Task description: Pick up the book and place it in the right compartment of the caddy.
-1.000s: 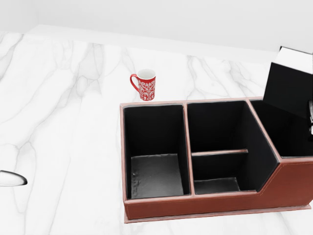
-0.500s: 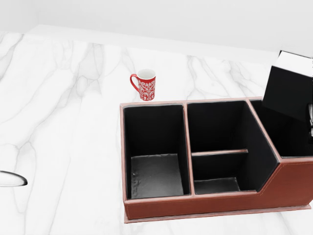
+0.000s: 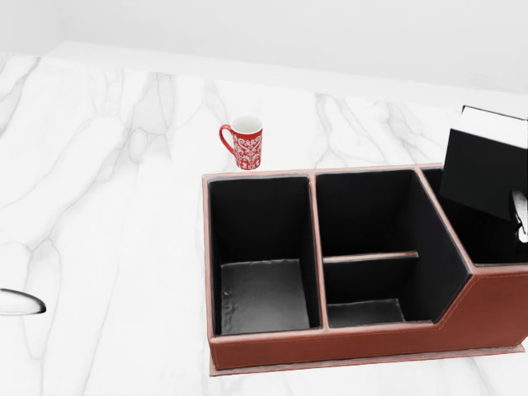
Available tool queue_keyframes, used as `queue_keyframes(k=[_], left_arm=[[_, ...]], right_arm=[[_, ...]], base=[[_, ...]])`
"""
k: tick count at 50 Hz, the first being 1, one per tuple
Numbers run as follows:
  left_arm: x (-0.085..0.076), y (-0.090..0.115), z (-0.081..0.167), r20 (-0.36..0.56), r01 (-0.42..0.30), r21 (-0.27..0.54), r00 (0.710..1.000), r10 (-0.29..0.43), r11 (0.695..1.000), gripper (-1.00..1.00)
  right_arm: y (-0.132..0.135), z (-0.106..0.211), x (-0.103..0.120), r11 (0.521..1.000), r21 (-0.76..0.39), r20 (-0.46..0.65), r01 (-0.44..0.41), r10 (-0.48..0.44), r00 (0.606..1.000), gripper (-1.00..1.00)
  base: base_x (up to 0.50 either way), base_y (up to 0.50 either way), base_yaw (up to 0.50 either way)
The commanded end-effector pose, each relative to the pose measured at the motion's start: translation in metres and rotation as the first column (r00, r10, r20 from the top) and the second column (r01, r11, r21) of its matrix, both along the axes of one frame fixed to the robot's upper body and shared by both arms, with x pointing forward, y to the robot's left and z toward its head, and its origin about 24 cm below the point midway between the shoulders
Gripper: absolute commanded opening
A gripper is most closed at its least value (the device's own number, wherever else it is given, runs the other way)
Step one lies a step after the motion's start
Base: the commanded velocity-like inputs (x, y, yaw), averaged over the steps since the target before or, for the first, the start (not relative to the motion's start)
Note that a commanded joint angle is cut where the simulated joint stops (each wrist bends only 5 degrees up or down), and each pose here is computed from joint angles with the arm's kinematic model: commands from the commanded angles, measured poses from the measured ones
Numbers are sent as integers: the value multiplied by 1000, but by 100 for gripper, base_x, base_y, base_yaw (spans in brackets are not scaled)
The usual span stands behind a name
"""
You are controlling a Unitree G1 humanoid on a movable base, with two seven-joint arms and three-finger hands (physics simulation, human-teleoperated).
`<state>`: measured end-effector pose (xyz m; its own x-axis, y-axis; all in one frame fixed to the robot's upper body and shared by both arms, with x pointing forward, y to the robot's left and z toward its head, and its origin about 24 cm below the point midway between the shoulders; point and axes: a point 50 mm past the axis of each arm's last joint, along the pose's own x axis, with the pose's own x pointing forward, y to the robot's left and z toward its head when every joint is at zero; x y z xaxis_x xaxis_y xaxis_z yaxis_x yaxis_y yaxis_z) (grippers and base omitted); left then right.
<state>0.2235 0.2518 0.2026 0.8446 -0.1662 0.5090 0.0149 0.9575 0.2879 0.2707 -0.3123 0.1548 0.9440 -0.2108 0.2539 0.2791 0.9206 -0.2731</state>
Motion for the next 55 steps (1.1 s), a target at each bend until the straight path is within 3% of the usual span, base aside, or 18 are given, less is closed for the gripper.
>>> queue_keyframes(k=[1,20,25,26,32,37,39,44,55], left_arm=[[1,-1,-3,-18,28,7,999,-28,1000,100],[3,-1,-5,-29,29,3,999,-29,1000,100],[2,0,-2,-19,28,7,999,-28,1000,100],[2,0,-2,-17,29,8,999,-28,1000,100],[1,-1,-3,-20,31,9,999,-31,999,100],[1,-1,-2,-17,30,12,999,-30,999,100],[1,-1,-2,-17,31,10,999,-30,999,100],[2,0,-4,-25,30,8,999,-30,1000,100],[0,-2,-2,-15,32,12,999,-32,999,100]], right_arm=[[-8,-4,0,999,33,-9,36,-35,999,-100],[-14,-10,-1,997,45,-36,59,-57,998,-100],[-19,-16,-1,996,52,-66,73,-69,995,-100],[-21,-30,-1,993,74,-113,88,-80,990,-100],[-21,-21,1,995,61,-88,79,-74,993,-100],[-24,-48,3,988,106,-187,110,-89,978,-100],[-21,-28,4,994,73,-114,85,-77,991,-100],[-18,-16,4,996,51,-75,72,-68,995,-100],[-22,-15,5,996,47,-78,79,-75,994,-100]], base=[[0,0,0],[0,0,0],[0,0,0],[0,0,0],[0,0,0],[0,0,0],[0,0,0],[0,0,0],[0,0,0]])
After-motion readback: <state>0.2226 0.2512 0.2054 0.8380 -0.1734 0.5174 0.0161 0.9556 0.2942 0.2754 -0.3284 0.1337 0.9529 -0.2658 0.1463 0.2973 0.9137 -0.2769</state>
